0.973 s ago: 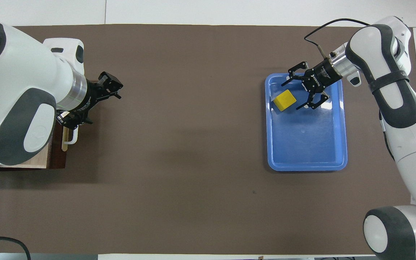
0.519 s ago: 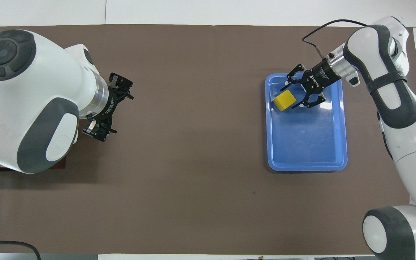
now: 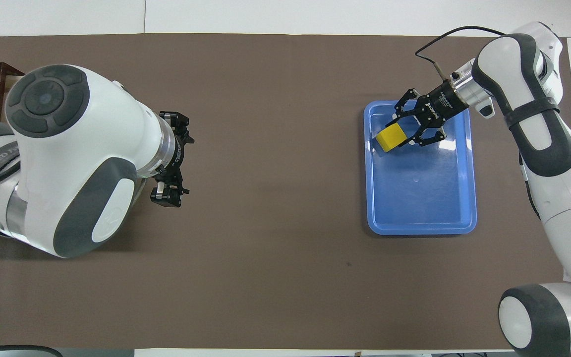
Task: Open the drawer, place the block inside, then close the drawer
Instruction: 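Lift the block toward the left gripper with the right gripper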
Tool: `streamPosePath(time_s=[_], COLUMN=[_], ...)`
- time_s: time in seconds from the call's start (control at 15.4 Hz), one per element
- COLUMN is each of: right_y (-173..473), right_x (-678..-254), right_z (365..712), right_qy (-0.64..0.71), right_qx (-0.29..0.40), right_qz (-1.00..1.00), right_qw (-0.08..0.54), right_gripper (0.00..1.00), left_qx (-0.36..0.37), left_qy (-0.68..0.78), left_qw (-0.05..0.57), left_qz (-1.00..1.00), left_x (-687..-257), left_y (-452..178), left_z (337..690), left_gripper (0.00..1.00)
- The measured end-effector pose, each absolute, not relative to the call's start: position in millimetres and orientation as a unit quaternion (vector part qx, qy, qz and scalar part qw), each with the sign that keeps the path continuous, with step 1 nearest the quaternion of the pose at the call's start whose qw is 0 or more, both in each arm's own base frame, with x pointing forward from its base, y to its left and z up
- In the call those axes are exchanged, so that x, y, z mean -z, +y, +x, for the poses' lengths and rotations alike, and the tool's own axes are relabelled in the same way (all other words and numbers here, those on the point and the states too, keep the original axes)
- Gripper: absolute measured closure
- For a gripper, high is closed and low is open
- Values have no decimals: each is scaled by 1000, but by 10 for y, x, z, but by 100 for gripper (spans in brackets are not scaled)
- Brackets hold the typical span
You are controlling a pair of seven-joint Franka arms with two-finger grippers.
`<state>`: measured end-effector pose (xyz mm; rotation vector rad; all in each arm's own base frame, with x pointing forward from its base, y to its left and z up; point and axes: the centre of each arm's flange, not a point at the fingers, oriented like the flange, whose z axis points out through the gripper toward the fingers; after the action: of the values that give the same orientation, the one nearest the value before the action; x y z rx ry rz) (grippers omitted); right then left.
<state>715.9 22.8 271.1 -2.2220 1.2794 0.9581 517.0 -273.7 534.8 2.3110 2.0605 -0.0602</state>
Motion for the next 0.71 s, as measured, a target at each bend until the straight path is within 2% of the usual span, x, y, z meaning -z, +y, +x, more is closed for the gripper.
streamPosePath(time_s=[0.13,0.39,0.71], right_y=[228,452,1454], right_x=[-2937,-3651,-4240], right_z=[7178,7188,7192], right_qy=[462,500,570], right_qx=[-331,-313,-289], right_qz=[-797,-779,-737], right_qw=[205,212,221], right_gripper=[45,45,45], left_qx=[28,40,56], left_qy=[692,720,766], left_qw=[26,19,8], left_qz=[721,692,641], left_x=[-5372,-5371,-5095], left_y=[-2810,-2825,-2889], left_z=[5124,5145,5534], left_gripper=[0,0,0])
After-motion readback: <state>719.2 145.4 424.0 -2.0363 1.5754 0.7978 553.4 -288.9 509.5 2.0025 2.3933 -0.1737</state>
